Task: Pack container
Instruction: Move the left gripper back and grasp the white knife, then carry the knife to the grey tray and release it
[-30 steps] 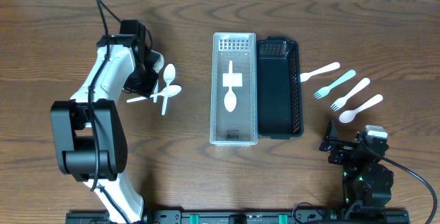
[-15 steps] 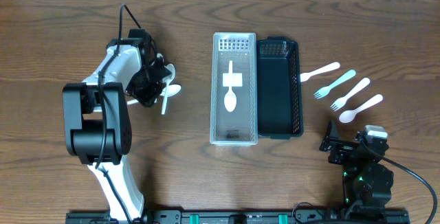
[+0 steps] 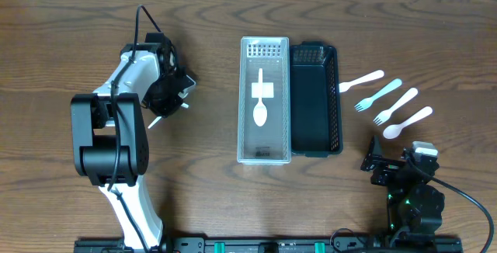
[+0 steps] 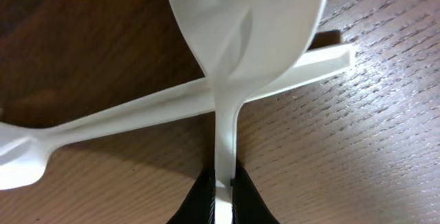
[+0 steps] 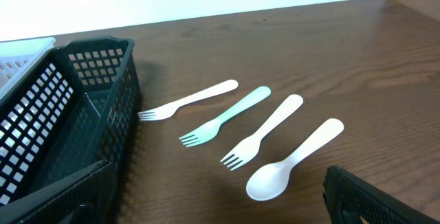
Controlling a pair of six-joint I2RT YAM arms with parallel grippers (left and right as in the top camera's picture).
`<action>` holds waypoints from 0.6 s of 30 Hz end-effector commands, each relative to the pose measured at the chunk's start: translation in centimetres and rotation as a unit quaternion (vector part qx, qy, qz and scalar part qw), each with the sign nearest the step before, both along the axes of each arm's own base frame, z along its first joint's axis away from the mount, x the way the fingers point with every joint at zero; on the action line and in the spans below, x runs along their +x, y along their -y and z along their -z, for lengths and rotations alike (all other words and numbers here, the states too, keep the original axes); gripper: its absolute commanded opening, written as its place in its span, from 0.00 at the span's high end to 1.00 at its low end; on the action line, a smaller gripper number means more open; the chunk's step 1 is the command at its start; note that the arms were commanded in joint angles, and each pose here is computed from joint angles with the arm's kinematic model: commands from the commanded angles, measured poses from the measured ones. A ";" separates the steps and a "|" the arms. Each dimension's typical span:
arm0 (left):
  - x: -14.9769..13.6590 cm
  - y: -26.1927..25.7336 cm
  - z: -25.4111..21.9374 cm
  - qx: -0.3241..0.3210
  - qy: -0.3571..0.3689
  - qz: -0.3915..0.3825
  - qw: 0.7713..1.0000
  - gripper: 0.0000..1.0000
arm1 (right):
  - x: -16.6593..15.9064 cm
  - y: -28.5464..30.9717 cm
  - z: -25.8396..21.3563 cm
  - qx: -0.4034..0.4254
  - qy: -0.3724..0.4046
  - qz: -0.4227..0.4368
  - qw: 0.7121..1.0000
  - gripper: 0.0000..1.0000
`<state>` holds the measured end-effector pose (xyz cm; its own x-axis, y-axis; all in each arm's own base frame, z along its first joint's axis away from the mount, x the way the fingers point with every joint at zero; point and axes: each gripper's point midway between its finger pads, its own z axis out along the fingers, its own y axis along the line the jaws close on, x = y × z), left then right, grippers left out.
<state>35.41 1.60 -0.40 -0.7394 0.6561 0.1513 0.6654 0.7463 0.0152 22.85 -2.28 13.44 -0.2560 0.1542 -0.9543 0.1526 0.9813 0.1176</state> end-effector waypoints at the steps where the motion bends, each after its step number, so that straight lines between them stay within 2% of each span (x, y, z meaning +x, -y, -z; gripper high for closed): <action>1: -0.4 0.0 -0.7 0.001 -0.002 -0.026 1.000 0.94 | 0.0 0.2 0.0 -0.006 0.001 0.005 1.000 0.01; 6: -0.4 0.3 -5.0 0.000 0.028 -0.022 0.999 0.94 | 0.0 0.2 0.0 -0.006 0.001 0.005 1.000 0.01; 12: 0.2 2.6 -11.7 -0.009 0.129 -0.008 0.992 0.94 | 0.0 0.2 0.0 -0.006 0.001 0.005 1.000 0.01; 15: 1.1 5.5 -14.9 -0.064 0.195 -0.031 0.978 0.94 | 0.0 0.2 0.0 -0.006 0.001 0.005 1.000 0.01; 18: 2.4 10.2 -17.8 -0.180 0.243 -0.087 0.949 0.94 | 0.0 0.2 0.0 -0.006 0.001 0.005 1.000 0.01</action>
<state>37.26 -4.67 15.18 -0.7370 0.6108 -0.2895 0.5829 0.7911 0.1855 22.85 -2.27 13.44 -0.2561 0.1542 -0.9543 0.1522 0.9813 0.1177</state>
